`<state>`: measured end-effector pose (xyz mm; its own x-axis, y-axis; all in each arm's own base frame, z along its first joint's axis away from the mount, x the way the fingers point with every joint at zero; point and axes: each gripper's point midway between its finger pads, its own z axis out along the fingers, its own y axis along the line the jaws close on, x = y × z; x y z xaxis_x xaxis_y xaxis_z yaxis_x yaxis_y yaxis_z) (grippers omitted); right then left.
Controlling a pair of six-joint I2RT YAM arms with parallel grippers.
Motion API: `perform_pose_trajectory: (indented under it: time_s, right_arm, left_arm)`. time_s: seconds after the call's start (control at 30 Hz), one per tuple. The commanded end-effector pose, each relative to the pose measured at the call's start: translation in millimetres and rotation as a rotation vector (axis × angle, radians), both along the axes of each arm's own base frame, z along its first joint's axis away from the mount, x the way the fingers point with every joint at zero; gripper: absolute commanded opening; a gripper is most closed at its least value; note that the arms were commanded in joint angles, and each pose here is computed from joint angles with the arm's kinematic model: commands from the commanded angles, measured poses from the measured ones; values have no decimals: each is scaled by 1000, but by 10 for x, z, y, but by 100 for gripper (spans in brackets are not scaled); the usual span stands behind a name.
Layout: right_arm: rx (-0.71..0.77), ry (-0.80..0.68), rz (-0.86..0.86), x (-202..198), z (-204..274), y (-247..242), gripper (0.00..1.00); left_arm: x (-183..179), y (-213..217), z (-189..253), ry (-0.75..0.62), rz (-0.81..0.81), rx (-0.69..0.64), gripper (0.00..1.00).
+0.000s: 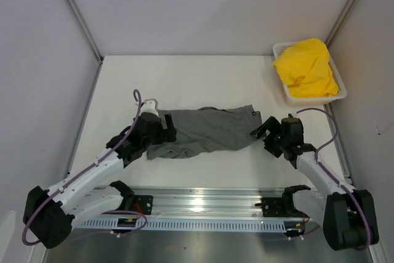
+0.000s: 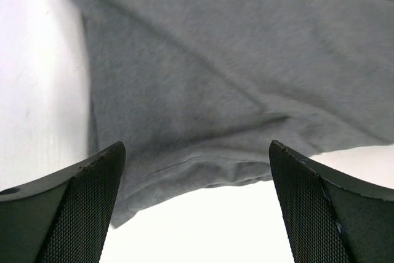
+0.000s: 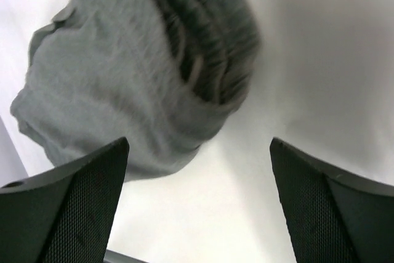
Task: Fold and stack the shorts
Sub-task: Fold the shorts
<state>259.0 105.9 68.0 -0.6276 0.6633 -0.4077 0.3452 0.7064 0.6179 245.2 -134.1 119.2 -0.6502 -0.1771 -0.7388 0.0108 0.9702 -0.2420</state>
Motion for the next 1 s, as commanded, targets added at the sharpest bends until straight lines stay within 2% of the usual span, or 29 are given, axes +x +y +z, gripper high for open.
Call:
perform_pose_trajectory:
  time_s: [0.0,0.23,0.4,0.53,0.63,0.67,0.73,0.87,0.9,0.93,0.97]
  right_arm:
    - [57,-21,150,106,62,50,98]
    - [116,-74,247,386,64,55,94]
    - [140,-104,287,525,-13,113,85]
    - [103,-108,287,608,-134,64,81]
    - [83,-91,275,612,-223,28,65]
    - [88,-92,281,599,-216,42,45]
    - [84,-71,281,503,-271,66,28]
    - [23,-70,301,223,-280,279,29]
    - [47,-101,335,106,-166,477,29]
    - [46,-75,332,-38,-248,513,34]
    - [61,-70,346,-132,-239,582,47]
  left_arm:
    - [163,-291,353,-81,-100,-88,99]
    - [270,-890,573,-128,-296,-129,99]
    - [371,-1250,565,-105,-405,-166,99]
    - [473,-1489,493,-86,-469,-181,99]
    - [511,-1619,454,-73,-507,-177,99]
    - [558,-1683,433,-63,-513,-172,99]
    - [595,-1757,425,-59,-527,-168,99]
    - [694,-1877,326,-43,-542,-164,99]
    - [754,-1934,313,-40,-547,-161,99]
    - [766,-1961,278,-30,-553,-159,99]
    - [772,-1990,238,-20,-563,-159,99]
